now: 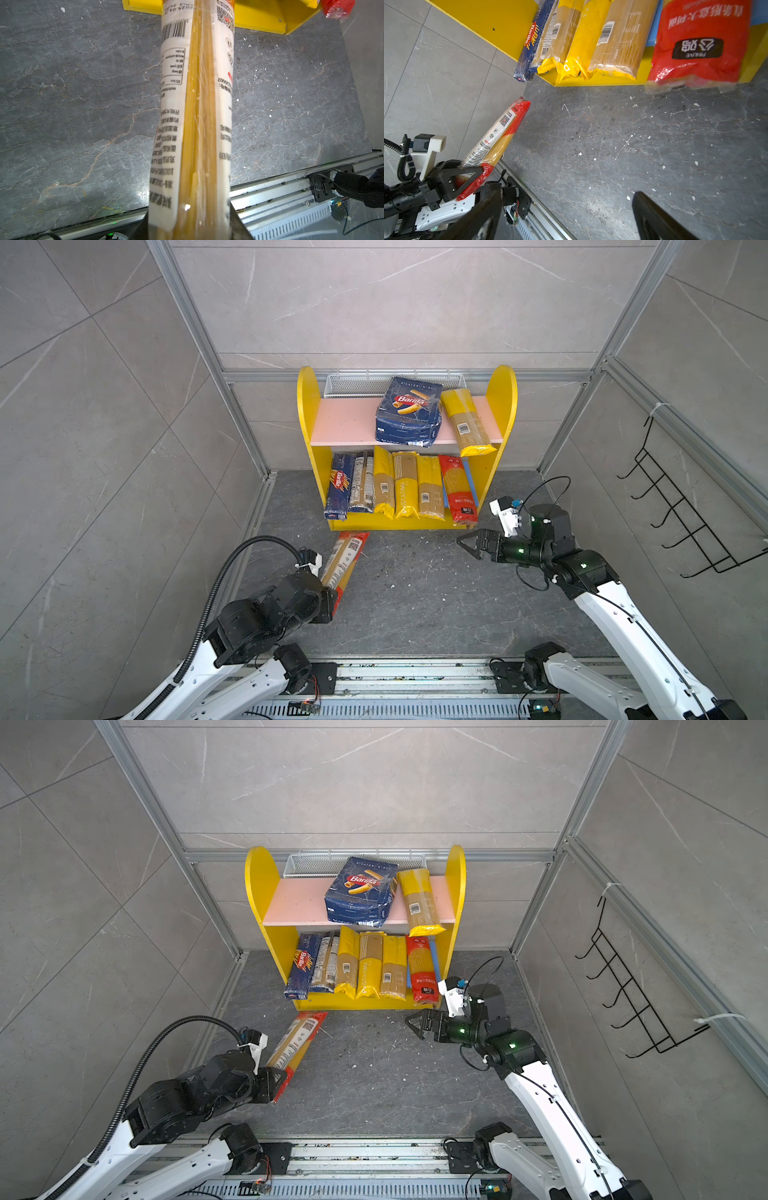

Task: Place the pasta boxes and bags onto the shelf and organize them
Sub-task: 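Lift the red-ended bag upright with the left gripper toward the shelf, then raise the red-ended bag onto the pink top shelf with the left gripper, then release the red bag with the left gripper while the right gripper draws back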

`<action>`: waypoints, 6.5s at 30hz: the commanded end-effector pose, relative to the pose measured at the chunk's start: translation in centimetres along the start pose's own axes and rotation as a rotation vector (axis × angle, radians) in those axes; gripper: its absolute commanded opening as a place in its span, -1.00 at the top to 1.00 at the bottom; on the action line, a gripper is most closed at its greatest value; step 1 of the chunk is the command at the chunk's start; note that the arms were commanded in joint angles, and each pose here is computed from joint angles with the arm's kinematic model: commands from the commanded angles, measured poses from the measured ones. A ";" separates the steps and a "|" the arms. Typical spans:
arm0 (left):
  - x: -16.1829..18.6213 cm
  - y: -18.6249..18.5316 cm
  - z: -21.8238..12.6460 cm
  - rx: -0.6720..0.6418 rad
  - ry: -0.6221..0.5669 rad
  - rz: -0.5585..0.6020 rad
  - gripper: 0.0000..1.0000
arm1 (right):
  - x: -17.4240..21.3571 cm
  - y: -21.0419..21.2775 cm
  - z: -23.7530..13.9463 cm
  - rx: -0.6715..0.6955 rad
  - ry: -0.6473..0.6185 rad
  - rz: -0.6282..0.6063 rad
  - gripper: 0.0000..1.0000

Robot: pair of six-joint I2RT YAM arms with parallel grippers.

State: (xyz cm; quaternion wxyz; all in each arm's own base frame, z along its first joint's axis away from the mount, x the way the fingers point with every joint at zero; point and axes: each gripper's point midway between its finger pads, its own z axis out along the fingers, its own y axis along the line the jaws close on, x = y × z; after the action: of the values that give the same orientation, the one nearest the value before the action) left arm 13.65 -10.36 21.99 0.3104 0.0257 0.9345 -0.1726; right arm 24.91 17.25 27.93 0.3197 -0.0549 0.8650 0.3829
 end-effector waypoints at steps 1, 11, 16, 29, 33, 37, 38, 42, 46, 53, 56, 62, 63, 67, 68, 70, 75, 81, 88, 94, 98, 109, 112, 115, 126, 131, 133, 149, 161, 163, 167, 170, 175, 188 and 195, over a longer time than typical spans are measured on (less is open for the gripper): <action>-4.7 -2.5 -3.3 0.112 -0.186 0.013 1.00 | -0.7 1.2 -0.3 -0.029 -0.005 0.000 -0.99; -6.9 -3.6 -5.9 0.131 -0.223 0.055 1.00 | -1.6 1.7 1.0 -0.012 -0.003 -0.014 -0.99; -8.1 -4.2 -7.3 0.136 -0.240 0.078 1.00 | -1.7 2.7 2.7 0.017 0.017 -0.064 -0.99; -11.0 -5.0 -11.4 0.146 -0.303 0.112 1.00 | -3.4 4.9 5.5 -0.004 0.037 -0.110 -0.99; -11.8 -5.7 -12.2 0.158 -0.315 0.122 1.00 | -4.0 5.5 5.9 -0.016 0.036 -0.117 -0.99; -12.7 -6.3 -13.3 0.177 -0.334 0.126 1.00 | -4.7 6.1 6.0 -0.027 0.033 -0.129 -0.99; -12.9 -6.4 -13.5 0.177 -0.337 0.130 1.00 | -4.8 6.2 6.1 -0.028 0.034 -0.131 -0.99; -13.9 -6.6 -14.1 0.161 -0.351 0.136 1.00 | -5.3 6.5 6.2 -0.034 0.033 -0.140 -0.99; -14.9 -6.6 -14.3 0.111 -0.357 0.159 1.00 | -5.6 6.8 6.2 -0.040 0.030 -0.149 -0.99; -17.3 -7.0 -15.7 0.071 -0.423 0.190 1.00 | -6.5 7.6 5.8 -0.042 0.023 -0.182 -0.99; -18.2 -7.6 -16.0 0.065 -0.433 0.207 1.00 | -6.7 7.7 5.9 -0.043 0.023 -0.187 -0.99; -19.7 -8.2 -16.5 0.041 -0.461 0.230 1.00 | -6.7 7.8 5.8 -0.047 0.023 -0.200 -0.99; -19.9 -8.2 -16.7 0.036 -0.467 0.235 1.00 | -6.7 7.9 5.8 -0.048 0.023 -0.204 -0.99; -21.3 -8.1 -17.1 -0.017 -0.497 0.251 1.00 | -6.9 8.0 5.5 -0.047 0.016 -0.215 -0.99; -21.6 -8.2 -17.1 -0.030 -0.502 0.254 1.00 | -7.0 8.1 5.5 -0.046 0.014 -0.219 -0.99; -22.5 -8.3 -17.4 -0.056 -0.514 0.266 1.00 | -7.1 8.1 5.5 -0.045 0.014 -0.225 -0.99; -24.7 -9.6 -17.9 -0.068 -0.549 0.297 1.00 | -7.0 7.9 5.7 -0.042 0.014 -0.227 -0.99; -27.4 -8.2 -15.0 -0.040 -0.476 0.198 1.00 | -6.9 7.9 5.7 -0.047 0.013 -0.233 -0.99; -30.5 -6.8 -13.4 -0.031 -0.511 0.138 1.00 | -6.6 7.4 4.7 -0.015 0.004 -0.269 -0.99; -32.9 -7.2 -11.5 0.012 -0.505 0.111 1.00 | -6.6 7.2 4.0 0.006 0.000 -0.289 -0.99; -34.2 -6.9 -10.6 0.012 -0.508 0.106 1.00 | -6.6 6.4 4.2 0.031 0.002 -0.289 -0.99; -37.7 -6.8 -7.0 0.041 -0.513 0.093 1.00 | -6.8 5.6 4.2 0.042 0.002 -0.274 -0.99; -38.4 -6.8 -6.3 0.039 -0.520 0.095 1.00 | -6.9 5.3 4.1 0.051 0.003 -0.266 -0.99; -39.0 -6.8 -5.8 0.041 -0.532 0.096 1.00 | -6.9 5.1 4.1 0.057 0.005 -0.262 -0.99; -41.1 -7.7 -5.3 0.084 -0.597 0.085 0.75 | -7.2 4.2 4.5 0.075 0.005 -0.238 -0.99; -41.8 -7.9 -4.8 0.097 -0.607 0.092 0.70 | -7.1 3.8 4.7 0.085 0.009 -0.227 -0.99; -41.9 -7.9 -4.4 0.098 -0.604 0.092 0.68 | -7.1 3.7 4.6 0.089 0.008 -0.225 -0.99; -39.4 -7.9 -7.1 0.120 -0.620 0.098 -1.00 | -7.1 3.8 3.9 0.087 0.000 -0.217 -0.99; -30.7 -4.8 -9.6 0.058 -0.600 0.045 -1.00 | -6.1 4.3 0.9 0.102 -0.024 -0.218 -0.99; -28.9 -4.1 -9.4 0.052 -0.587 0.030 -1.00 | -5.7 4.4 0.2 0.097 -0.028 -0.215 -0.99; -24.9 -2.4 -7.8 0.020 -0.539 0.014 -1.00 | -4.5 2.9 -1.0 0.169 -0.032 -0.203 -0.99; -22.3 -0.7 -5.3 -0.022 -0.485 -0.006 -1.00 | -3.4 0.6 -1.6 0.269 -0.028 -0.195 -0.99; -19.0 1.3 -0.8 -0.052 -0.411 -0.048 -1.00 | -1.1 -3.0 -1.9 0.397 -0.005 -0.163 -0.99; -14.1 9.9 5.8 -0.367 -0.486 -0.164 -1.00 | 1.7 -11.2 -2.1 0.714 -0.065 -0.060 -0.99; -13.8 11.4 10.2 -0.407 -0.533 -0.074 -1.00 | 2.1 -15.6 -2.9 0.920 -0.162 -0.046 -0.99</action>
State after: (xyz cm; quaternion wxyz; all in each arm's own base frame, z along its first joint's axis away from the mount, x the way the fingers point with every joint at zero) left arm 30.13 -2.72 16.93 0.4709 -0.1206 0.8738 -0.0096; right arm 26.22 6.72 18.15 0.3492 0.0579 0.9353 0.0000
